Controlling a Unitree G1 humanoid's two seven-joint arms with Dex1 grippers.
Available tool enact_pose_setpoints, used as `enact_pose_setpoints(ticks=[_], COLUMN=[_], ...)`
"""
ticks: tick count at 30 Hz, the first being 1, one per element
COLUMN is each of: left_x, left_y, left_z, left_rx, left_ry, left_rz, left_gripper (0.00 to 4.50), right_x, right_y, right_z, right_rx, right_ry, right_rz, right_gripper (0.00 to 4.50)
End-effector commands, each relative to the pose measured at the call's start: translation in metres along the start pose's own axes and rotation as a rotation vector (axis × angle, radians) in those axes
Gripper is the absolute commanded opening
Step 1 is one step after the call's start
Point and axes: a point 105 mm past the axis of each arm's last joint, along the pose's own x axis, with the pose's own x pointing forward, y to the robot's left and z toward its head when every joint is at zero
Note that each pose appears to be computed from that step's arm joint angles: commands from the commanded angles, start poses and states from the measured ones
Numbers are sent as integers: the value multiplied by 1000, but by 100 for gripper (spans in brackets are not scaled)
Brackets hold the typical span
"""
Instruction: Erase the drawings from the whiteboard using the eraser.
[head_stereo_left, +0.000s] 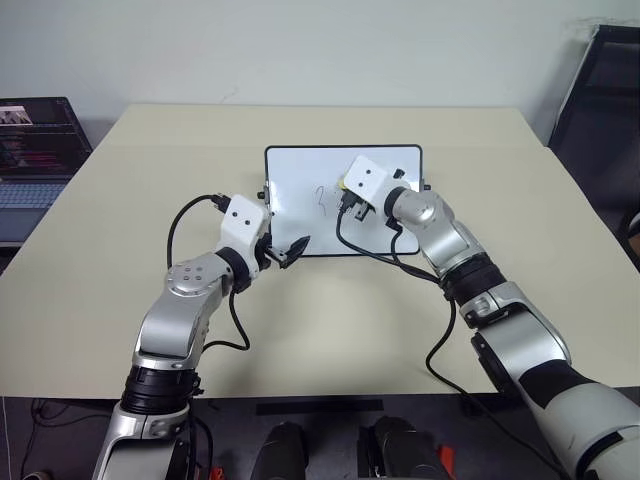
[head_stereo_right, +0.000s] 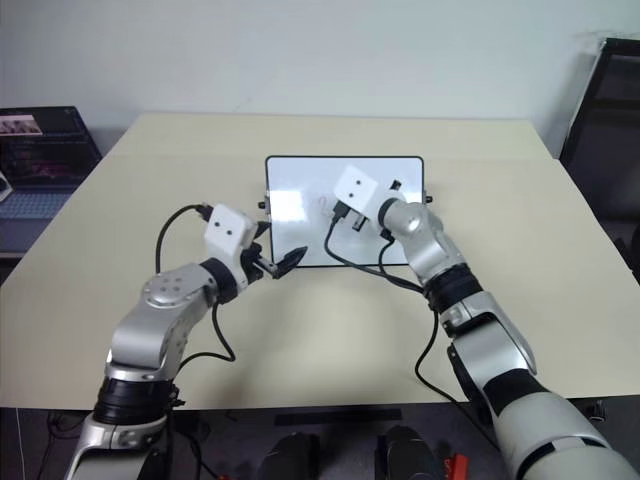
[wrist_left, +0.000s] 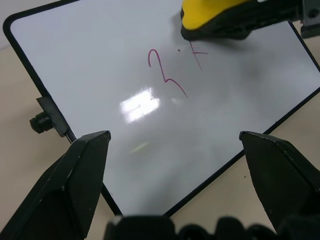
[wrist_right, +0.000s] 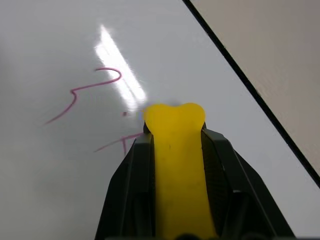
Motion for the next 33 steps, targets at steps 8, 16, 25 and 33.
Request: enact_pose_setpoints(ticks=[8, 16, 25, 33], left_x=[-2, 0, -1, -7], left_y=[-4, -5, -5, 7], left_z=[22, 21, 20, 15], left_rx=[34, 33, 29, 20], left_ry=[-63, -62, -62, -50], left_rz=[-9, -18, -14, 32], left_gripper=[450, 450, 450, 450], right_x=[-14, -9, -17, -15], right_y=[38, 4, 30, 30], right_z=[-24, -9, -30, -15], right_rx=[-19, -32, -47, -37], right_ry=[83, 32, 113, 56], right_rz=[248, 62, 217, 199], right_gripper=[96, 96, 96, 96])
